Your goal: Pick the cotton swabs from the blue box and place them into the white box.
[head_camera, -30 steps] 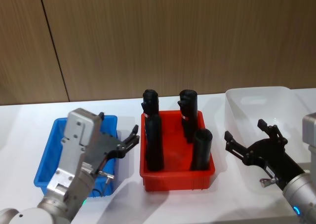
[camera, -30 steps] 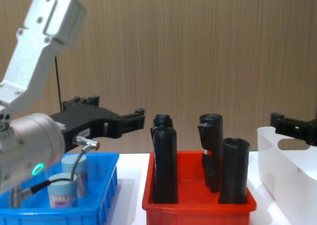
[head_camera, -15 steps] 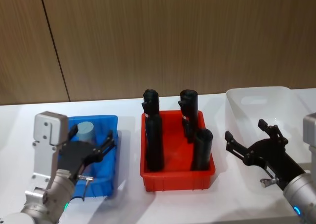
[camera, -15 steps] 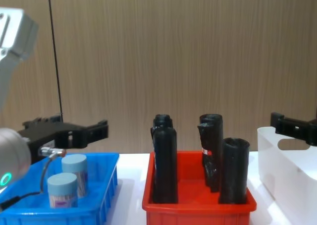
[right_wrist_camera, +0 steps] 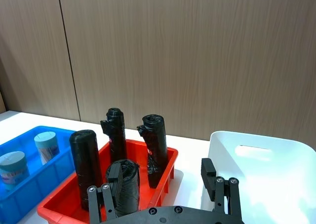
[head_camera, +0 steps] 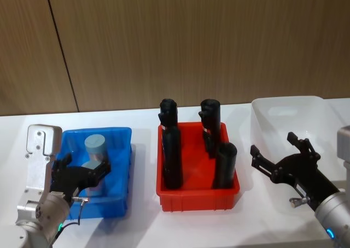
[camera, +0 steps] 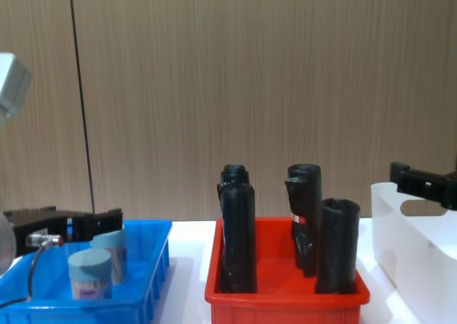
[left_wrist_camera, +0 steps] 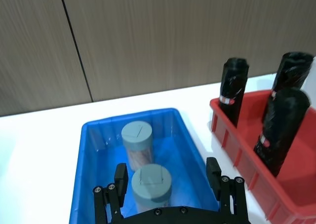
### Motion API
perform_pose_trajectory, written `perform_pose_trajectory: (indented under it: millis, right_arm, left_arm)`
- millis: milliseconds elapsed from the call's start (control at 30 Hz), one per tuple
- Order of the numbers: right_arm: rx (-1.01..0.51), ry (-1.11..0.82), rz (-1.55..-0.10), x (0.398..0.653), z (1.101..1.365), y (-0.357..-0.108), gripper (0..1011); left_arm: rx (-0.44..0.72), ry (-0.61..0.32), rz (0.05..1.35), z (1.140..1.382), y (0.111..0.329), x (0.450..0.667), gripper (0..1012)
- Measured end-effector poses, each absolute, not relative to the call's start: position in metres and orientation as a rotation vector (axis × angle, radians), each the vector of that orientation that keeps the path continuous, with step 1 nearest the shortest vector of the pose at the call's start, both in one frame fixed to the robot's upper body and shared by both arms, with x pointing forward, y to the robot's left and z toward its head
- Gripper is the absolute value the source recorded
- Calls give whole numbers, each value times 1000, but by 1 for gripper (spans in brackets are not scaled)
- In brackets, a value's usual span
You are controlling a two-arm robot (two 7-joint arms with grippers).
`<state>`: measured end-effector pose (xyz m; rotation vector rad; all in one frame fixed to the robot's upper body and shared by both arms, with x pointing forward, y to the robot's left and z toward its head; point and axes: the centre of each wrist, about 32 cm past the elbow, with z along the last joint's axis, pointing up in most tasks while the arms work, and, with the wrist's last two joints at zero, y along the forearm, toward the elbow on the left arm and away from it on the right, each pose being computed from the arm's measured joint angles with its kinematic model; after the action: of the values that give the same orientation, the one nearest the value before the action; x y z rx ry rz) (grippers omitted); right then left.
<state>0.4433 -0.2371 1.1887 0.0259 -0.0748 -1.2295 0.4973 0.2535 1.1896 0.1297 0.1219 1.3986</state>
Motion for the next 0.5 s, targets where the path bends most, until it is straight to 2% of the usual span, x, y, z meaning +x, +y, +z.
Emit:
perform_pose_trajectory:
  millis: [500]
  right_arm:
    - [26, -75, -1230, 443, 1189, -237, 1002]
  left_arm:
    - [253, 224, 1385, 1190, 267, 519, 1003]
